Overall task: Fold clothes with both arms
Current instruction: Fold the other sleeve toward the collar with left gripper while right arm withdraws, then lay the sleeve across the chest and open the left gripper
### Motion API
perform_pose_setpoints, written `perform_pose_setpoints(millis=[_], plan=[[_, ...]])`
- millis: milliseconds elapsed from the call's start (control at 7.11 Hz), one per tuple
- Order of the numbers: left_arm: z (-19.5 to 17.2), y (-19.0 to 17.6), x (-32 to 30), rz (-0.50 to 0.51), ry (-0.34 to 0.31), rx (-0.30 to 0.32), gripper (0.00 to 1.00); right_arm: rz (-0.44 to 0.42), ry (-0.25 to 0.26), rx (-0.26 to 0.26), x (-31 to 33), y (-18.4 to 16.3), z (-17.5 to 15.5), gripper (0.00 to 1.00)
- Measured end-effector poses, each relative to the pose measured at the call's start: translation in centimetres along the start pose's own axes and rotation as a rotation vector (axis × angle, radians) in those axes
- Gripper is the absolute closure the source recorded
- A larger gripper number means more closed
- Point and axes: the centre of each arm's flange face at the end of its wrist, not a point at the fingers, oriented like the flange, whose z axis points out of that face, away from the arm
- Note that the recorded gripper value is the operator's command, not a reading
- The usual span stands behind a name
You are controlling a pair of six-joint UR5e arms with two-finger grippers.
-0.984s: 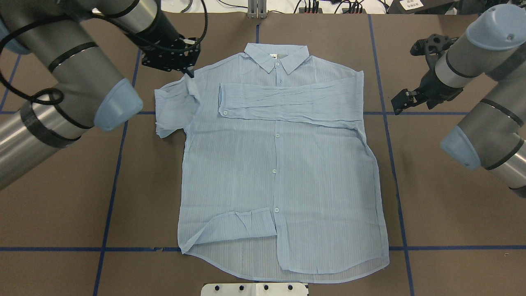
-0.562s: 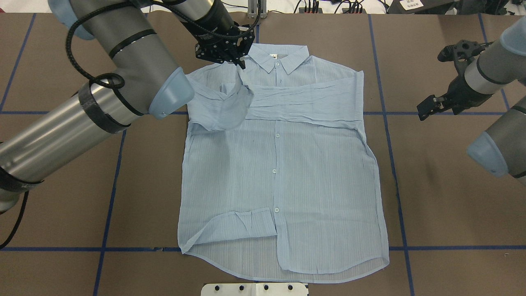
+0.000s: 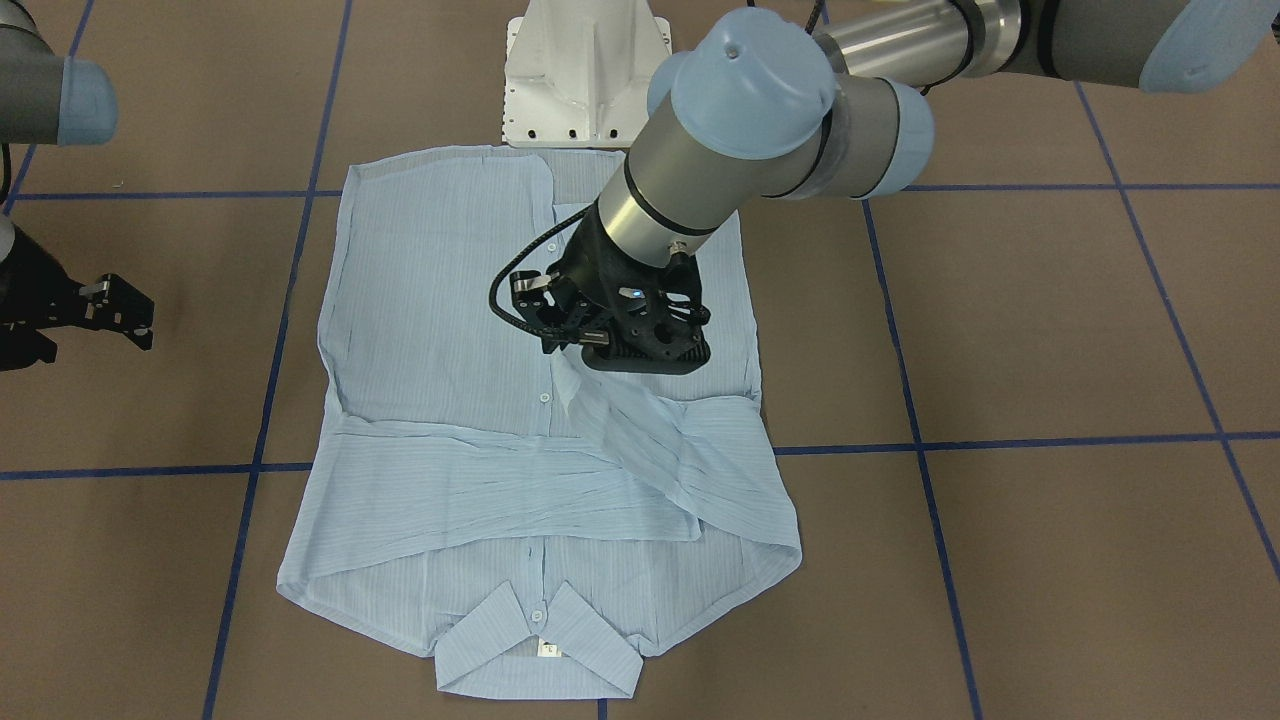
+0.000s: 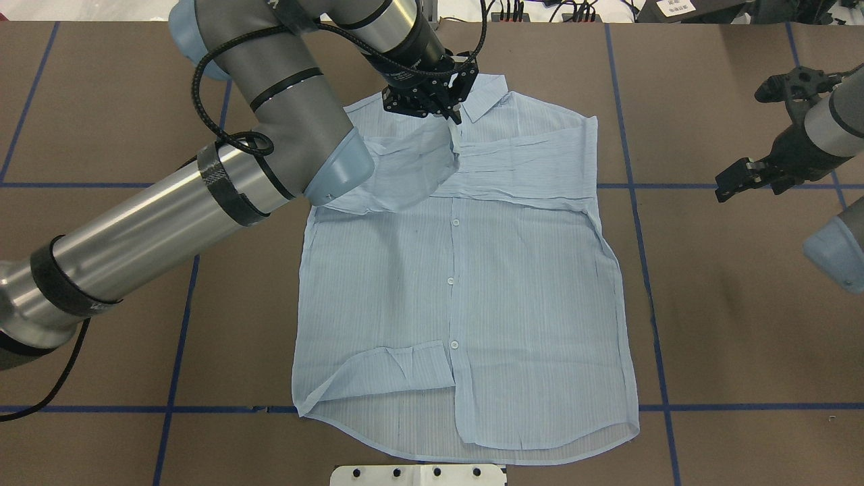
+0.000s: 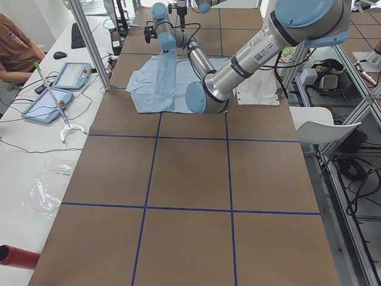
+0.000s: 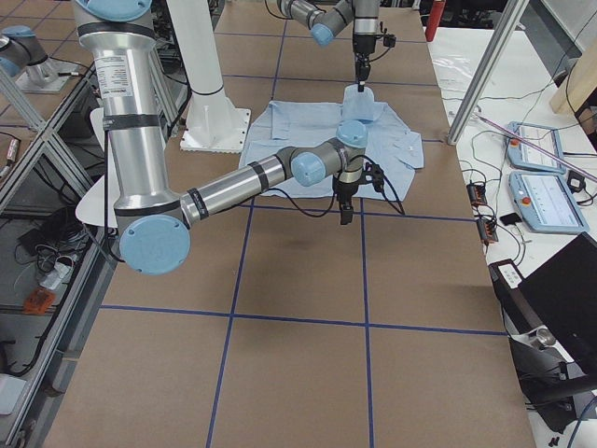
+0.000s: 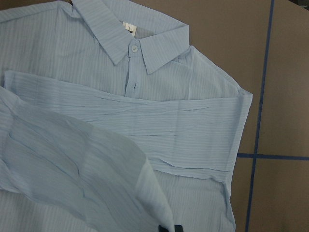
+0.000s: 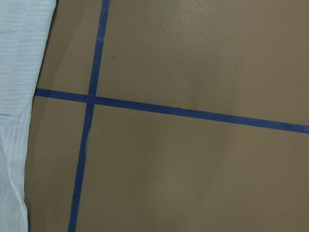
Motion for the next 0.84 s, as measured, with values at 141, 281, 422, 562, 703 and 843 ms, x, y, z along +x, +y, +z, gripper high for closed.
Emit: perform_pose_setpoints(millis=[141,281,422,562,703,843], plan=[[1.0,0.9,0.8,-0.001,0.016,-0.013,1.00,0.001,-0.003,-0.002,0.1,0.1,0.0,0.00],[2.5,0.9,0.7,-0.003,0.031,-0.020,1.00,0.001,-0.004,-0.002,0.1,0.1,-0.1,0.00],[4.2,0.1,0.2,-0.005,0.040,-0.017,1.00,0.002,-0.004,-0.003,0.2,0.2,-0.1,0.00],[5.9,-0.7,-0.1,-0.002,0.046,-0.007,1.00,0.004,-0.003,-0.004,0.2,0.2,0.0,0.00],[8.2,-0.6,0.5,0.006,0.051,0.007,1.00,0.007,-0.003,-0.007,0.2,0.2,0.1,0.00],[10.8,1.3,1.8,0.019,0.059,0.014,1.00,0.009,-0.008,-0.009,0.1,0.2,0.1,0.00]])
